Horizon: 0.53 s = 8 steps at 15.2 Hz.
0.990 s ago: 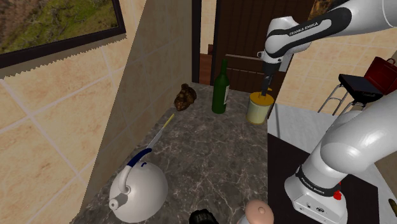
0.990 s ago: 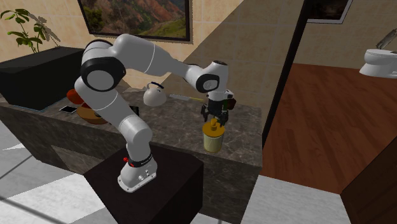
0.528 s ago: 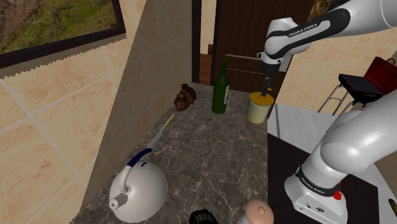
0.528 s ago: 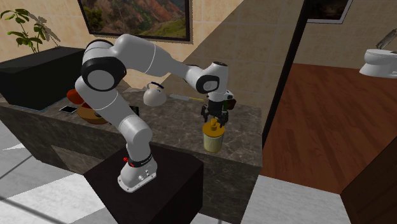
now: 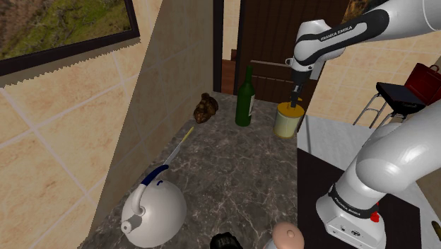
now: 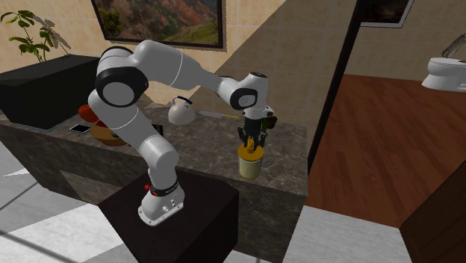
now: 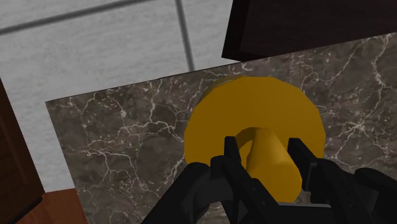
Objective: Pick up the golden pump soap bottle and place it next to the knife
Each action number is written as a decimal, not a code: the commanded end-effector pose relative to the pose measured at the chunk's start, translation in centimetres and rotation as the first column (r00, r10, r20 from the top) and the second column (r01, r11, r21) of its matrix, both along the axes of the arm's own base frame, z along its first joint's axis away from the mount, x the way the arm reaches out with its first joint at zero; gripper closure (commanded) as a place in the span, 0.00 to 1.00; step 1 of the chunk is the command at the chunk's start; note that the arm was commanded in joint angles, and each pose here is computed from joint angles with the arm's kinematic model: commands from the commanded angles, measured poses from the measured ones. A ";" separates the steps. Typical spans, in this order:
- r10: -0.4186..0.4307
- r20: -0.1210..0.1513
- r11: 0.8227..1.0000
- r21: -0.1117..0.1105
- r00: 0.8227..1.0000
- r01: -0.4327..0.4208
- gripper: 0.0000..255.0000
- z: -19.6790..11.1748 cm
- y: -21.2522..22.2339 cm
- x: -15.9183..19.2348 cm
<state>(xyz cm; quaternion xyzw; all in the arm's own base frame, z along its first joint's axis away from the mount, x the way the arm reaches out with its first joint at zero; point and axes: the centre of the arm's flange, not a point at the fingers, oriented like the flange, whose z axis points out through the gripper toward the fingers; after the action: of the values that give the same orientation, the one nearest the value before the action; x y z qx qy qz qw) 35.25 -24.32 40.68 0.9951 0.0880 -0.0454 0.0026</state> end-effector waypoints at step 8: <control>0.000 -0.001 1.000 0.000 1.000 0.000 1.00 3.1 0.0 0.0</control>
<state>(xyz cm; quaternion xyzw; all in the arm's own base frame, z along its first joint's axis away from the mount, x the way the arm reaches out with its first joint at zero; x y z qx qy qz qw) 35.22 -24.25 43.18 0.9951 0.0879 -0.0458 0.0023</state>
